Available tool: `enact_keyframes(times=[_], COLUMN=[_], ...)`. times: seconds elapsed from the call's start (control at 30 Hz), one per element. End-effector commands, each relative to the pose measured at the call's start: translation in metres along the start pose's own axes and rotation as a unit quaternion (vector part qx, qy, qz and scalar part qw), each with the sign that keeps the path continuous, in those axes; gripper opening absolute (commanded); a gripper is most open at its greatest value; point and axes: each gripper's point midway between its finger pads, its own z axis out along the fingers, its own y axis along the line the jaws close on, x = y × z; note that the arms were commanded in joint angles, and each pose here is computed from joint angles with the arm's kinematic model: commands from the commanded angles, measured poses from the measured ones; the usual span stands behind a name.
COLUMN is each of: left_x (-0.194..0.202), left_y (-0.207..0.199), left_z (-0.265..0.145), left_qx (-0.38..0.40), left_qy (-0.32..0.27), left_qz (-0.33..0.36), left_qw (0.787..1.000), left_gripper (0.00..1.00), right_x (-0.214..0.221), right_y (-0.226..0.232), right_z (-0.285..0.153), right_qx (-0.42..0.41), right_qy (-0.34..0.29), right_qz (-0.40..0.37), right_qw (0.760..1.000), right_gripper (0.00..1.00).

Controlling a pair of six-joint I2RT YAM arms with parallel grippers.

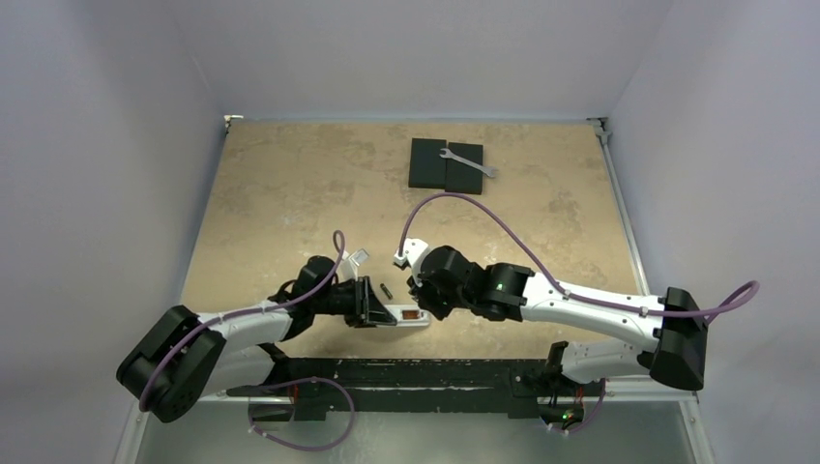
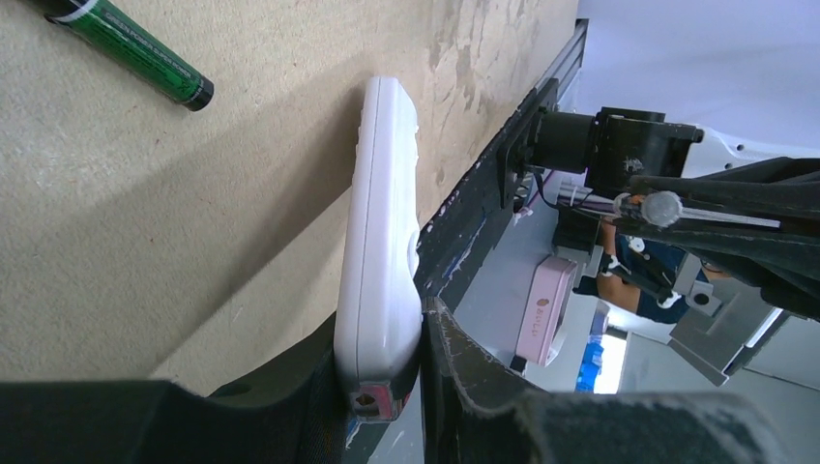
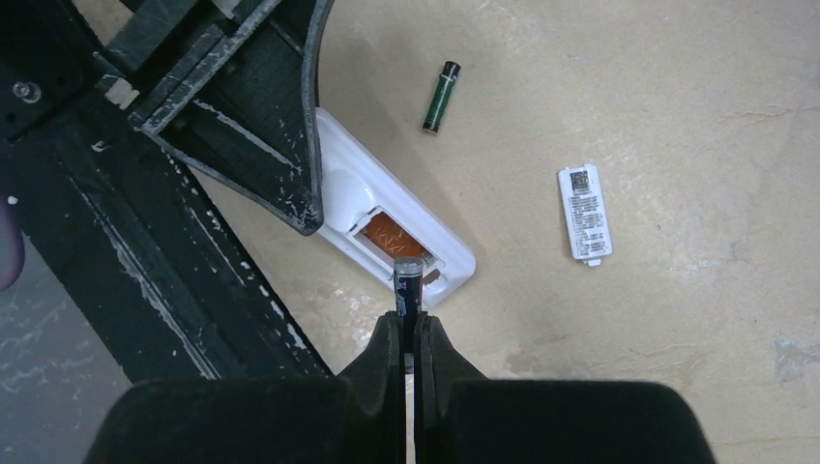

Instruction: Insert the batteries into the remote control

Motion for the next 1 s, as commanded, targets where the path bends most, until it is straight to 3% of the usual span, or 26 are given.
enact_keyframes(times=[0.0,0.07,0.47,0.97], left_x=[0.003,0.004,-0.017,-0.022], left_y=[-0.002,0.004,0.027,0.051], left_z=[0.002,0.004,0.003,-0.005], left_qx=[0.016,0.002,-0.106,-0.183], left_qy=[0.012,0.018,-0.003,-0.016], left_qz=[0.012,0.011,0.034,0.029], left_qw=[1.0,1.0,0.994,0.983], left_gripper=[0.0,0.0,0.36,0.53], right_x=[-0.026,-0.025,-0.015,0.0], right_y=[0.01,0.011,0.011,0.007], right_z=[-0.014,-0.014,-0.002,0.016], right_qx=[-0.031,-0.033,-0.047,-0.049], right_qy=[-0.033,-0.031,-0.012,0.003], right_qz=[-0.03,-0.037,-0.103,-0.159], right_qw=[0.999,0.998,0.993,0.986], right_gripper=[0.0,0.0,0.02,0.0])
